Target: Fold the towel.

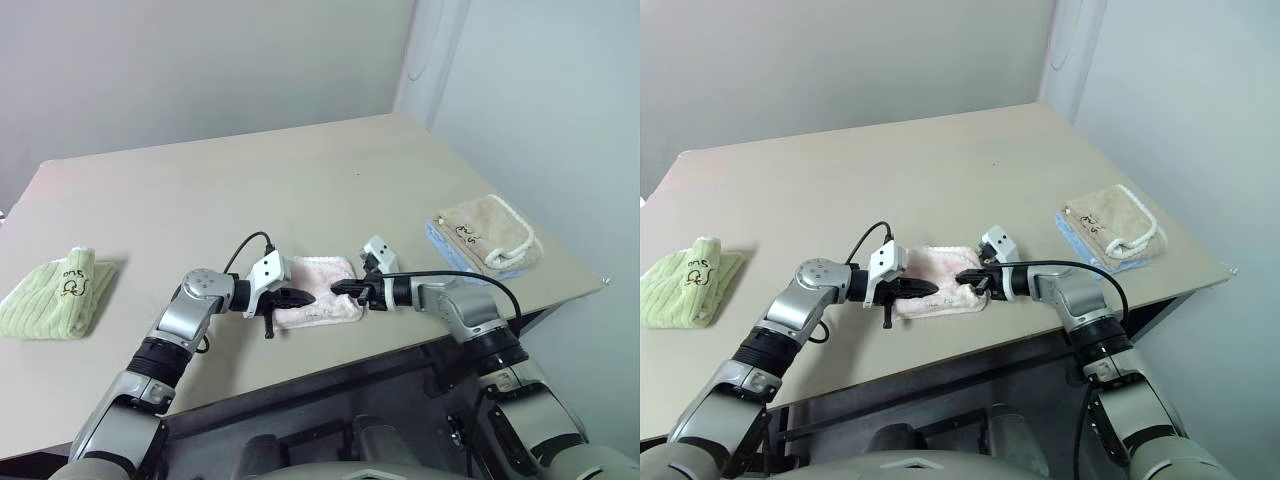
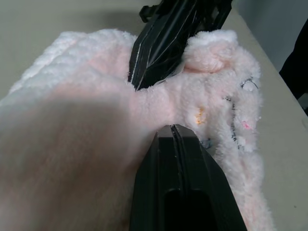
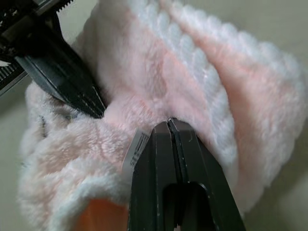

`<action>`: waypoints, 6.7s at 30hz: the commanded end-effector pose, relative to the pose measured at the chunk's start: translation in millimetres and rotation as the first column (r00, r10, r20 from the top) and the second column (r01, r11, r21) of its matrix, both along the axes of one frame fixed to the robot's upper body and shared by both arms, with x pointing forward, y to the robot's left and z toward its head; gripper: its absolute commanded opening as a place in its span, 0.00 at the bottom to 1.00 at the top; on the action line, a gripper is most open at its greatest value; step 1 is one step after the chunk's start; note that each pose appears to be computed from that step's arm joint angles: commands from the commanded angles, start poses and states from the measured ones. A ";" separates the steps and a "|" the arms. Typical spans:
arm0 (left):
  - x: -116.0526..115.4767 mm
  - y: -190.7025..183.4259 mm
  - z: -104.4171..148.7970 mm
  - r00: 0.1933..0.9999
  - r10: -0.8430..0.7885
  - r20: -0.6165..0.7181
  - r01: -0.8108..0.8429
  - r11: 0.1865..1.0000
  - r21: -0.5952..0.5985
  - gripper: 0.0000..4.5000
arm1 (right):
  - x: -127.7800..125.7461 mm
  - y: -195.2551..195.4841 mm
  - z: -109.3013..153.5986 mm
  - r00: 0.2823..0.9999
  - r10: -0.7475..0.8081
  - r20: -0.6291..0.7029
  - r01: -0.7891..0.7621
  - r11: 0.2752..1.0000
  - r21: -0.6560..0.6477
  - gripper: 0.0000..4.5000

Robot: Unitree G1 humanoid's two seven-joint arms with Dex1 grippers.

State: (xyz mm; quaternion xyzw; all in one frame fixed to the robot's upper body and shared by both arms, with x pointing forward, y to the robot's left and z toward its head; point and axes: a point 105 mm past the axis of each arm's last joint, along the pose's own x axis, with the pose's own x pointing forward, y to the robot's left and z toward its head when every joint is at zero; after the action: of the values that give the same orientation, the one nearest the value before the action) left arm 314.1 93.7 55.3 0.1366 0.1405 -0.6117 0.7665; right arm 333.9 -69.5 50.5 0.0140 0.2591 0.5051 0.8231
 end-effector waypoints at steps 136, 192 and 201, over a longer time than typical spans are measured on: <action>-72.4 310.6 145.4 0.090 0.768 -0.634 -0.916 -0.186 -0.356 0.00 | -5.1 -10.4 66.4 0.996 0.084 -0.035 -0.072 0.962 0.265 1.00; -56.9 333.0 55.1 0.014 0.717 -0.697 -0.885 -0.316 -0.342 0.00 | -3.7 -38.1 35.0 1.000 -0.009 -0.020 0.011 0.994 0.110 1.00; -54.1 318.3 46.5 0.005 0.735 -0.678 -0.920 -0.262 -0.291 0.36 | -0.4 -39.6 36.6 1.000 -0.018 -0.012 0.020 0.993 0.113 1.00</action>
State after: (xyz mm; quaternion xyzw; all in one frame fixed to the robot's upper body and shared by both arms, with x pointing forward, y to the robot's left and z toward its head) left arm 257.2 413.6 90.4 -0.3974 0.0484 0.1075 0.9100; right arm 325.2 -110.1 70.3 0.0703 0.2662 0.5078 0.8163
